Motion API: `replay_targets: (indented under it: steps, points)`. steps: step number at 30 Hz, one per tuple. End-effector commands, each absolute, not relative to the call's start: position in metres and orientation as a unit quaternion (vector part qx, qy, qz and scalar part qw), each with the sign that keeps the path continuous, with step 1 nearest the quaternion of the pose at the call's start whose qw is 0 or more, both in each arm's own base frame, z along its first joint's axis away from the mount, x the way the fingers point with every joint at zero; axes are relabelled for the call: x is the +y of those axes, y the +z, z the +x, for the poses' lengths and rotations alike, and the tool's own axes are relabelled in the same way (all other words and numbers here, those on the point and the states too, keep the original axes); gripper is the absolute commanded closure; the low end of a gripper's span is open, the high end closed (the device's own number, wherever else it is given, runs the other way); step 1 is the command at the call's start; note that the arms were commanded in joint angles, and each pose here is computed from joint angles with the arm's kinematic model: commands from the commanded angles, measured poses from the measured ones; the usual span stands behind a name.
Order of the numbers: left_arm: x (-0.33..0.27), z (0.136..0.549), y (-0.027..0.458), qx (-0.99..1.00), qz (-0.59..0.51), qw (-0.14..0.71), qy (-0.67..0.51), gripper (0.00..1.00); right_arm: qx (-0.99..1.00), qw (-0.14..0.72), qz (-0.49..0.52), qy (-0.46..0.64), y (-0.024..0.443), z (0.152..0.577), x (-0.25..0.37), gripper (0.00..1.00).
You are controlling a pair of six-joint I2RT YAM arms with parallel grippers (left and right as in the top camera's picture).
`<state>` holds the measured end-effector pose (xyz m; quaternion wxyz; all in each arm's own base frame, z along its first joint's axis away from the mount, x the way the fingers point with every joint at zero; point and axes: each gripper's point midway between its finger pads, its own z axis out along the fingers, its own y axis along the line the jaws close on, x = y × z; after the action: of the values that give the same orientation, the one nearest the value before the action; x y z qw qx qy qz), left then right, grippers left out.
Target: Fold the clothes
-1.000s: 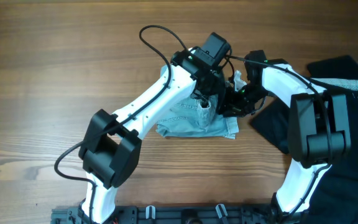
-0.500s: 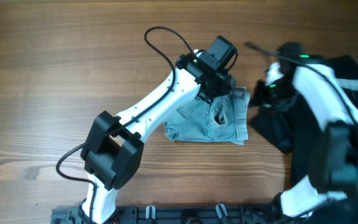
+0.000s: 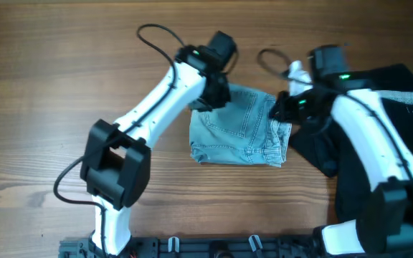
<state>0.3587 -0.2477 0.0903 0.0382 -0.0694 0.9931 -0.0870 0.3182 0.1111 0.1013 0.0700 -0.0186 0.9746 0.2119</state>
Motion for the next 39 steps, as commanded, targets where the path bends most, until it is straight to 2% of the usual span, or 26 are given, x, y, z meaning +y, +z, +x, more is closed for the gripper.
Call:
replay_targets:
  steps: [1, 3, 6, 9, 12, 15, 18, 19, 22, 23, 25, 28, 30, 32, 35, 37, 39]
  points:
    - [-0.226, 0.344, 0.076, 0.997, -0.032, 0.001, -0.069, 0.86, 0.990, 0.007, 0.049, 0.130, 0.033, 0.302, 0.094, 0.87]
    - [-0.222, 0.322, 0.056, 0.996, -0.029, -0.041, -0.068, 0.86, 0.989, -0.032, 0.109, 0.096, -0.002, 0.293, 0.079, 0.90]
    - [-0.215, 0.304, 0.028, 0.996, -0.026, -0.061, -0.056, 0.85, 0.984, -0.078, 0.121, 0.100, -0.029, 0.282, 0.077, 0.90]
    - [-0.197, 0.277, -0.009, 0.995, -0.034, -0.090, -0.036, 0.85, 0.984, -0.102, 0.100, 0.103, -0.041, 0.274, 0.078, 0.90]
    - [-0.178, 0.268, -0.023, 0.993, -0.054, -0.105, -0.026, 0.87, 0.985, -0.097, 0.098, 0.104, -0.039, 0.275, 0.079, 0.89]
    - [-0.164, 0.282, -0.015, 0.991, -0.083, -0.100, -0.034, 0.87, 0.985, -0.097, 0.099, 0.104, -0.039, 0.275, 0.079, 0.90]
    - [-0.147, 0.305, 0.013, 0.989, -0.114, -0.086, -0.047, 0.86, 0.986, -0.089, 0.079, 0.120, -0.028, 0.278, 0.084, 0.89]
    - [-0.142, 0.316, 0.025, 0.989, -0.114, -0.071, -0.056, 0.83, 0.985, -0.085, 0.069, 0.130, -0.021, 0.281, 0.087, 0.88]
    - [-0.122, 0.357, 0.055, 0.991, -0.098, -0.002, -0.086, 0.67, 0.987, -0.054, 0.043, 0.146, 0.015, 0.289, 0.091, 0.85]
    - [-0.117, 0.365, 0.057, 0.991, -0.100, 0.011, -0.093, 0.61, 0.986, -0.041, 0.031, 0.159, 0.026, 0.292, 0.094, 0.82]
    - [-0.114, 0.376, 0.060, 0.987, -0.095, 0.024, -0.128, 0.55, 0.980, -0.004, 0.000, 0.199, 0.053, 0.298, 0.107, 0.78]
    - [-0.143, 0.386, 0.066, 0.969, -0.035, 0.028, -0.243, 0.51, 0.967, 0.048, -0.027, 0.248, 0.089, 0.303, 0.121, 0.71]
    - [-0.158, 0.385, 0.067, 0.960, -0.002, 0.026, -0.278, 0.48, 0.964, 0.060, -0.031, 0.258, 0.098, 0.303, 0.124, 0.64]
    - [-0.165, 0.380, 0.062, 0.959, 0.018, 0.020, -0.281, 0.44, 0.964, 0.054, -0.025, 0.259, 0.098, 0.301, 0.124, 0.55]
    - [-0.177, 0.365, 0.050, 0.960, 0.044, 0.001, -0.278, 0.38, 0.966, 0.035, -0.009, 0.257, 0.088, 0.295, 0.123, 0.33]
    - [-0.184, 0.357, 0.038, 0.960, 0.051, -0.016, -0.275, 0.34, 0.967, 0.017, 0.010, 0.254, 0.079, 0.289, 0.122, 0.27]
    - [-0.193, 0.348, 0.021, 0.960, 0.057, -0.038, -0.273, 0.29, 0.970, -0.004, 0.034, 0.241, 0.065, 0.283, 0.118, 0.26]
